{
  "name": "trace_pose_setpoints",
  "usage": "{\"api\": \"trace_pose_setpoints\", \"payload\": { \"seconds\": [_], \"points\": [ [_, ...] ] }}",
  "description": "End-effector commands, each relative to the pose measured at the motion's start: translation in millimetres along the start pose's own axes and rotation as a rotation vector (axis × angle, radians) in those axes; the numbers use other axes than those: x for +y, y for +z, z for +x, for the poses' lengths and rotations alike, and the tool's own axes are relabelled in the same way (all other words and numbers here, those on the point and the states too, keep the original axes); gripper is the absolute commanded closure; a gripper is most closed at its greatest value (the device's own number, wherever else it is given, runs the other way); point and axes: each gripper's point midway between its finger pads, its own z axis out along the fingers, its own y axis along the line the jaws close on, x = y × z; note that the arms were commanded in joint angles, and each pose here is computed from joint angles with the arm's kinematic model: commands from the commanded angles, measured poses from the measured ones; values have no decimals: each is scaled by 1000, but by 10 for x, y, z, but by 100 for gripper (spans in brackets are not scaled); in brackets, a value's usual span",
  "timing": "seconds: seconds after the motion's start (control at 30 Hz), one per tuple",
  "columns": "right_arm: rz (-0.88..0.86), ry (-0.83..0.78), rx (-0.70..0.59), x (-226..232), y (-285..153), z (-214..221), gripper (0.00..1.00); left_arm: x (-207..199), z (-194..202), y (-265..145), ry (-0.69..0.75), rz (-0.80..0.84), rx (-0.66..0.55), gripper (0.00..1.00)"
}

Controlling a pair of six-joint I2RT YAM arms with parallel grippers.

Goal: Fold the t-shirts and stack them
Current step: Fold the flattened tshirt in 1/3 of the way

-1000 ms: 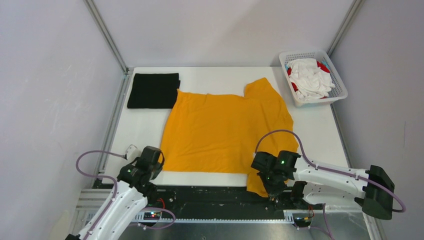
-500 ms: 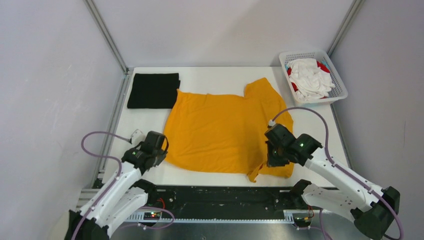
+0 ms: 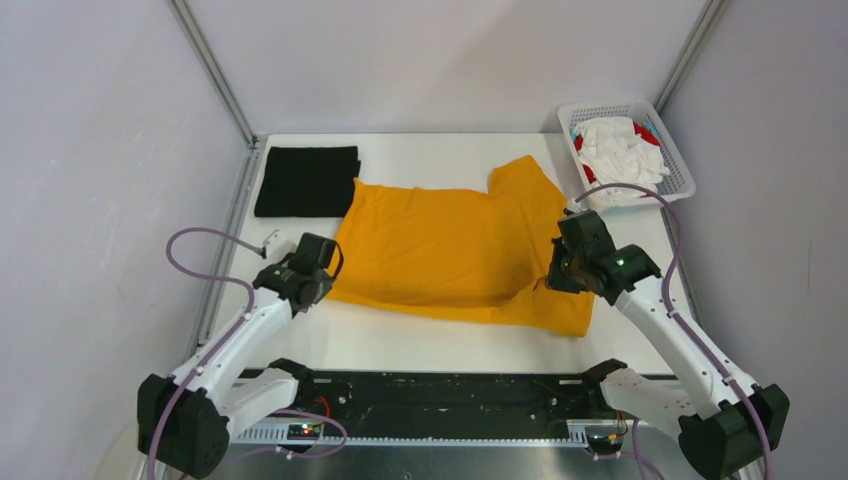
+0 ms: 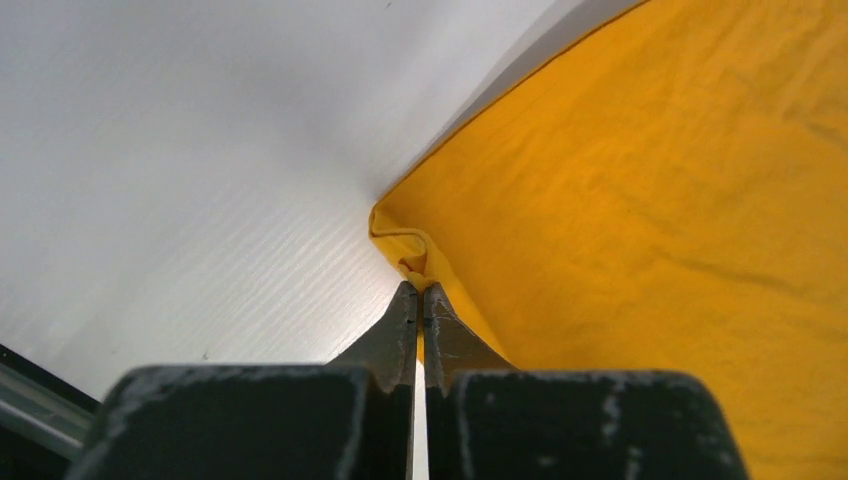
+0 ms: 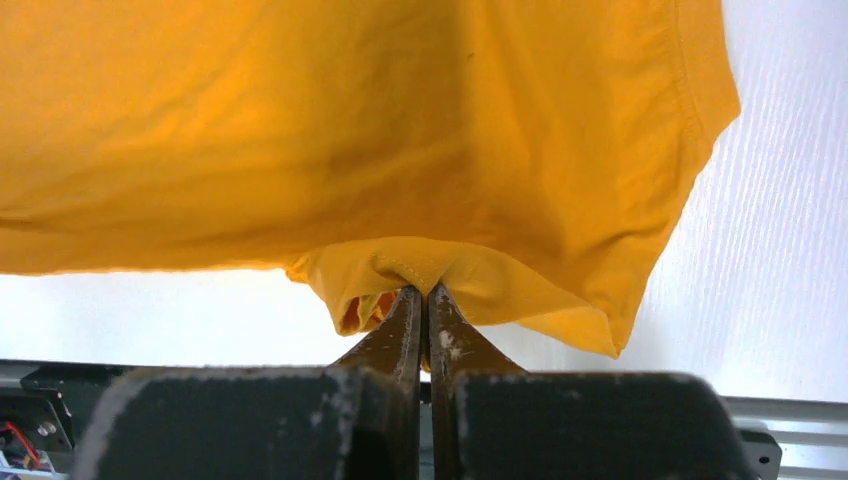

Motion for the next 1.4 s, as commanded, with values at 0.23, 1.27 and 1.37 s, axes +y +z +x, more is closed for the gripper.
{"api": "trace_pose_setpoints", "payload": {
  "seconds": [0.23,1.27,1.37],
  "points": [
    [-50,-37,-79,100,133,-618,100,-283,-400,193,1,-51,-89,100],
    [39,-136,-97,167,1386,-1900,43,-753,-791,621,84,-129,-107,1],
    [60,-73,-136,136,1236,-1919,4,-754,-823,474,77,-79,-112,0]
  ]
}}
